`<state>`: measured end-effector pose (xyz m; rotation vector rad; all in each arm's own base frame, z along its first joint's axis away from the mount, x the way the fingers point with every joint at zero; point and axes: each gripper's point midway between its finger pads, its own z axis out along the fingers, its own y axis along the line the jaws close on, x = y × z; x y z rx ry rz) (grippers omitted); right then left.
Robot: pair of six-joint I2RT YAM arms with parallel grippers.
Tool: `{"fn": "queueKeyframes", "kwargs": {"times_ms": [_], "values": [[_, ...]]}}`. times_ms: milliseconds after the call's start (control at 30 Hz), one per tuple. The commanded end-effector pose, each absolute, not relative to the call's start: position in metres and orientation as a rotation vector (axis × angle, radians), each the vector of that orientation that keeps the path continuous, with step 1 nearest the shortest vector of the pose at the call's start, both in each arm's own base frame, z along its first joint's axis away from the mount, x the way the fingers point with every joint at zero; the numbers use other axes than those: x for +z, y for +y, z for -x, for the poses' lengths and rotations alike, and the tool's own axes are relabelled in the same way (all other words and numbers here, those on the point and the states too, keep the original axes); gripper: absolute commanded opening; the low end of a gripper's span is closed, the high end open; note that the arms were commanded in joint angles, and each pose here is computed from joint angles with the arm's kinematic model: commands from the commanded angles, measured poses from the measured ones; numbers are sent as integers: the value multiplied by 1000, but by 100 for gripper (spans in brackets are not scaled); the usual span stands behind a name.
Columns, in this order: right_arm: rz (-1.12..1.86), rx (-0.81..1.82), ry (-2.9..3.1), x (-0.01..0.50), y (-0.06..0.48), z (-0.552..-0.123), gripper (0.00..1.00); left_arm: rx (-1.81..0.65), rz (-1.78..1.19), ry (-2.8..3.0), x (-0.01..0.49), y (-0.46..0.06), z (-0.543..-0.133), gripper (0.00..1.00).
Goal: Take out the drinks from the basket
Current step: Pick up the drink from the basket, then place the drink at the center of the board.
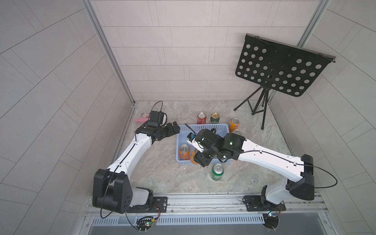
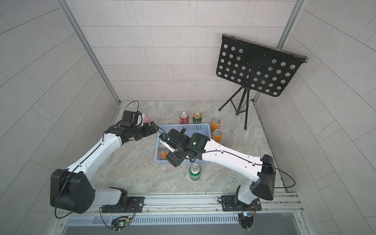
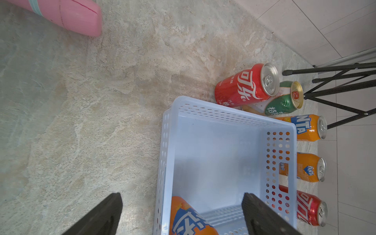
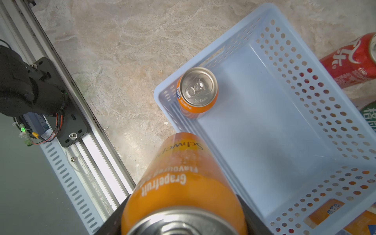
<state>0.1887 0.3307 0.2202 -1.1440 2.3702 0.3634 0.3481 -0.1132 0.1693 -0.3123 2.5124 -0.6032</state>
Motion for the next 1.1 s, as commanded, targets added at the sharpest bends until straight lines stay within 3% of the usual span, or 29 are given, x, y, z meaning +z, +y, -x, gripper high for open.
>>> {"fn": "queueKeyframes", "kwargs": {"times_ms": [0, 1067], "values": [[1072, 372, 2322, 229, 333, -188, 20, -560, 355, 2483, 172, -103, -346, 100], [1239, 195, 2423, 115, 356, -170, 19, -452, 365, 2463, 174, -85, -345, 100]]}}
